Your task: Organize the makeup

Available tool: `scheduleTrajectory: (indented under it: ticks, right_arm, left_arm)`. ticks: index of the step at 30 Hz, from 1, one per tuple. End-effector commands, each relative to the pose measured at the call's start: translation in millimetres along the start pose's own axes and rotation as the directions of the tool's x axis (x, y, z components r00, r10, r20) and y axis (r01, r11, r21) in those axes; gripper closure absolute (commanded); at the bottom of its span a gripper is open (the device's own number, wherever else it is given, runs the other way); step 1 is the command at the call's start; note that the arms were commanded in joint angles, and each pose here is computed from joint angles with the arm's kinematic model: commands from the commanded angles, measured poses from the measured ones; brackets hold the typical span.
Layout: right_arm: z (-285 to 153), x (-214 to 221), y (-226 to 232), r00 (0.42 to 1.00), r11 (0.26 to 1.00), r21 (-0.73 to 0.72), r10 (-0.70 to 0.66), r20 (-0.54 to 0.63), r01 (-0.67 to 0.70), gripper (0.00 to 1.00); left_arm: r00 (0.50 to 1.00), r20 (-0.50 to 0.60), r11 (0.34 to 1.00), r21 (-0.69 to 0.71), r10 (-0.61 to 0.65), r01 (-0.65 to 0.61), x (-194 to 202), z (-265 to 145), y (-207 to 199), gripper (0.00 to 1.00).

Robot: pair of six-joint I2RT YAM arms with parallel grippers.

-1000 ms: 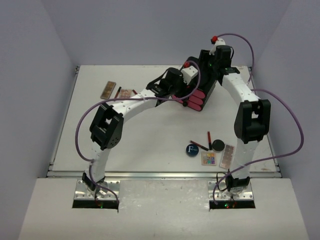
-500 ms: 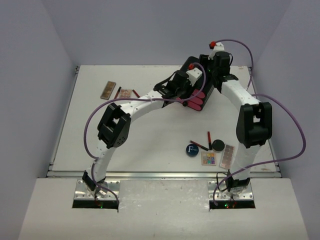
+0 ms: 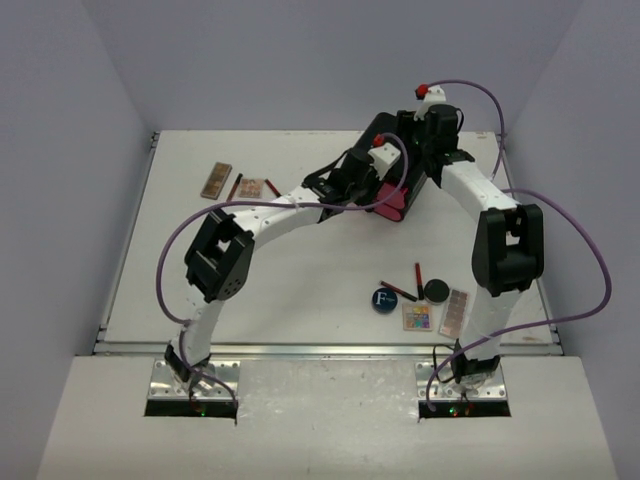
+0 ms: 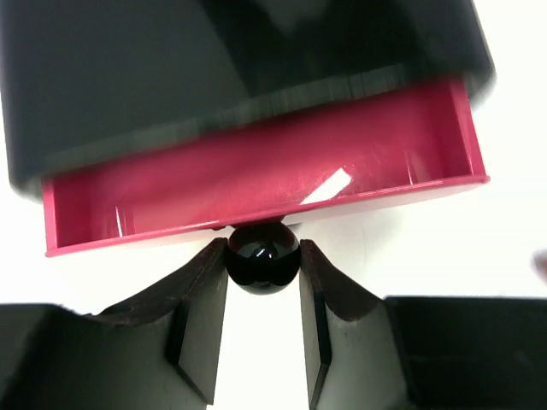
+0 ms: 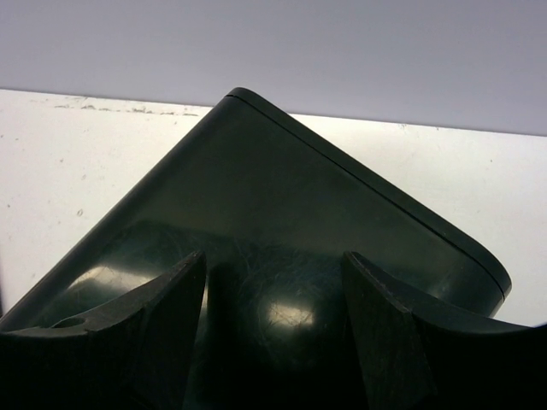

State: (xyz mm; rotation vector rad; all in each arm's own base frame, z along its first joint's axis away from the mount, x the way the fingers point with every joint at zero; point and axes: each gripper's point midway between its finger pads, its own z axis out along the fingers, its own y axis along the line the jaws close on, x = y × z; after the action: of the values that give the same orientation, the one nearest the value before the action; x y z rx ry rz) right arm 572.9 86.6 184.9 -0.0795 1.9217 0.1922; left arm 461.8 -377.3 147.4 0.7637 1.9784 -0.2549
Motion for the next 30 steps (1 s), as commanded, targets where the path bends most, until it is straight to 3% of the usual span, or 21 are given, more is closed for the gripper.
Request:
scheduleTrajectory:
  ticks: [1, 11, 12, 15, 18, 21, 30]
  right_arm:
    - [-9, 35, -1, 0.992, 1.0, 0.012, -0.011, -0.122, 0.013, 0.34]
    - [-16, 39, 5, 0.991, 1.0, -0.017, -0.009, -0.137, 0.007, 0.32]
    - [-16, 38, 5, 0.991, 1.0, -0.022, -0.011, -0.136, 0.008, 0.31]
    - [-21, 36, 7, 0.99, 0.999, -0.035, -0.028, -0.141, 0.023, 0.25]
    - [-26, 28, 9, 0.991, 0.999, -0.043, -0.038, -0.131, 0.032, 0.15]
    - [-32, 20, 12, 0.992, 0.998, -0.061, -0.043, -0.118, 0.035, 0.12]
    - [-44, 2, 26, 0.997, 0.993, -0.118, -0.016, -0.081, 0.006, 0.12]
  left_arm:
    - [1.0, 0.0, 1.0, -0.018, -0.019, 0.019, -5, -54, 12, 1.0]
    - [0.999, -0.037, 1.0, 0.012, -0.028, 0.028, 22, -79, 7, 1.0]
    - [0.999, -0.037, 1.0, 0.013, -0.028, 0.029, 22, -80, 7, 0.94]
    - [0.999, -0.036, 0.999, 0.023, -0.034, 0.035, 21, -84, 6, 0.41]
    - [0.998, -0.016, 0.997, 0.051, -0.055, 0.056, 9, -92, 2, 0.15]
    - [0.998, 0.005, 0.997, 0.053, -0.061, 0.061, -7, -107, 4, 0.08]
    - [0.981, 0.182, 0.991, -0.094, -0.072, 0.09, -70, -188, 62, 0.07]
